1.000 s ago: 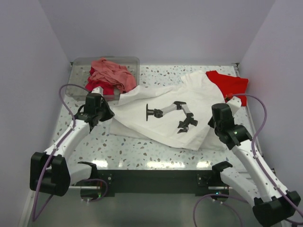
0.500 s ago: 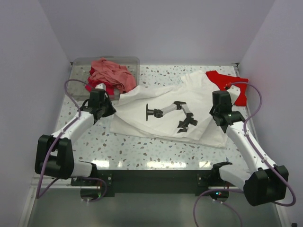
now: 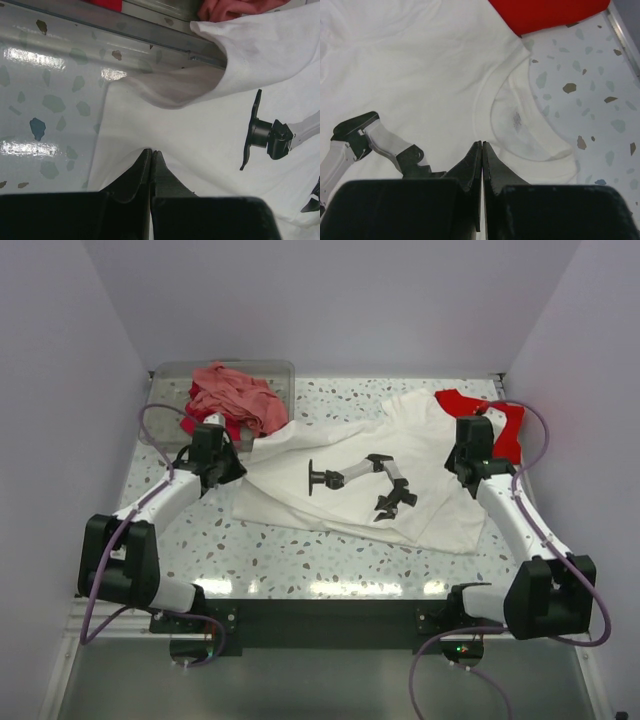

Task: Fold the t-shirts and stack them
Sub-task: Fold the tshirt

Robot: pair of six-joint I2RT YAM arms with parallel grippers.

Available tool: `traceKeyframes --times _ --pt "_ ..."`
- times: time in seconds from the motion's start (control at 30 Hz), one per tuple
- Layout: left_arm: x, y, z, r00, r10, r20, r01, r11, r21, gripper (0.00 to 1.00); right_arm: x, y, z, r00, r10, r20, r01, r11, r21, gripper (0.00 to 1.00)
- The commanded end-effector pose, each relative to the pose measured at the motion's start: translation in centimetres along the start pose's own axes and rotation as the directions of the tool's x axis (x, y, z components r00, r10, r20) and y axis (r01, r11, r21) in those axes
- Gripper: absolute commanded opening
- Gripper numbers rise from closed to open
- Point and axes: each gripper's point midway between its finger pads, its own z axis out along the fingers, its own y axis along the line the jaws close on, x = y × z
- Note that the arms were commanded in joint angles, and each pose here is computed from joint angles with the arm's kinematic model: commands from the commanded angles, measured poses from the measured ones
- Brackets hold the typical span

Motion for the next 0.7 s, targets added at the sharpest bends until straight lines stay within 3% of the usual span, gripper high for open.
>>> traceKeyframes --times 0.0,0.07,0.13,0.17,0.27,0.37,0.53,0.67 --pt "-2.6 -1.1 0.2 0.997 0.024 0.068 -0.026 0.999 0.031 0.00 -0.1 2.8 0.3 0.999 -0.026 -0.046 0.020 0.991 -0.131 0.00" --pt "-2.5 -1.0 0.2 0.998 0.025 0.065 -0.027 0.999 0.031 0.00 1.9 3.4 0.4 0.992 -0.038 -0.117 0.017 0.985 -0.174 0.04" --pt "-2.5 -0.9 0.1 0.998 0.030 0.063 -0.032 0.999 0.027 0.00 4.7 4.1 0.2 0.980 -0.052 -0.194 0.004 0.971 -0.240 0.17" --pt "-2.6 -1.0 0.0 0.997 0.033 0.066 -0.035 0.999 0.028 0.00 5.7 4.3 0.0 0.973 -0.061 -0.221 0.000 0.965 -0.262 0.29" --pt "-2.7 -0.9 -0.2 0.997 0.042 0.071 -0.043 0.999 0.022 0.00 9.6 4.6 -0.9 0.939 -0.080 -0.334 -0.035 0.945 -0.325 0.52" --pt "-2.8 -0.9 -0.3 0.997 0.042 0.072 -0.044 0.999 0.023 0.00 12.4 4.4 -2.1 0.913 -0.078 -0.400 -0.077 0.932 -0.355 0.64" --pt "-2.7 -0.9 0.1 0.997 0.048 0.063 -0.050 0.999 0.020 0.00 15.4 2.9 -3.9 0.890 -0.114 -0.440 -0.046 0.940 -0.337 0.63" --pt "-2.8 -0.9 0.0 0.997 0.048 0.065 -0.050 0.999 0.021 0.00 16.9 2.5 -4.5 0.874 -0.135 -0.468 -0.035 0.941 -0.338 0.55"
